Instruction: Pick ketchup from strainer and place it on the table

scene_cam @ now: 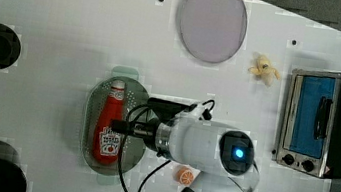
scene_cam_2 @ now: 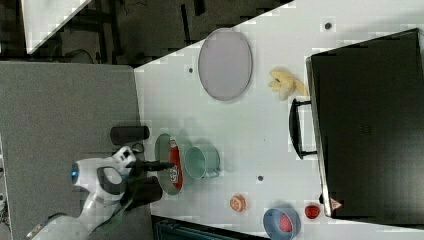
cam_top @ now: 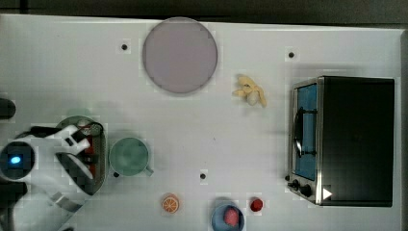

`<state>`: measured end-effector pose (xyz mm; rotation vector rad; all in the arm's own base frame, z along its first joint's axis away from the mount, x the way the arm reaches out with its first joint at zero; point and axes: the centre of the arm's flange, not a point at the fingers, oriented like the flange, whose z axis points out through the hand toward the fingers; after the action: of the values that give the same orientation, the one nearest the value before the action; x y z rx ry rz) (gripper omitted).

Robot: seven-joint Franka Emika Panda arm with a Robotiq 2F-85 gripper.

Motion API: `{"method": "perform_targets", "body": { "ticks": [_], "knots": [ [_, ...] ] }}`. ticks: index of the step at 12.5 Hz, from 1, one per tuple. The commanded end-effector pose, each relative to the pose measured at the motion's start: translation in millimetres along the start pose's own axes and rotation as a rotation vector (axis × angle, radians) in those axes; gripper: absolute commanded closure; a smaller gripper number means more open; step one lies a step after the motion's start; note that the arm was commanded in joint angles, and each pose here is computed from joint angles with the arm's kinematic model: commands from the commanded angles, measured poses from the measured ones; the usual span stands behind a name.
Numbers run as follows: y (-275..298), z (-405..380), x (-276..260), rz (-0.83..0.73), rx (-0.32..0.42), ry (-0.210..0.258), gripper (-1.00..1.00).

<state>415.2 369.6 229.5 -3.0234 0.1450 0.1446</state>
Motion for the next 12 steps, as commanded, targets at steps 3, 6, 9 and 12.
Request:
{"method": "perform_targets", "body": {
  "ticks": [3, 6, 9, 12],
  "knots": [
    [-12.3, 37.5, -7.3, 0.066, 0.054, -0.013, -1.00],
    [-5.8, 62.4, -10.6, 0.068, 0.028, -0.037, -1.00],
    [-4.3, 72.2, -8.5, 0.089, 0.042, -0.034, -0.43],
    [-14.9, 51.8, -7.4, 0.075, 0.067, 0.001, -0.25]
  ]
}}
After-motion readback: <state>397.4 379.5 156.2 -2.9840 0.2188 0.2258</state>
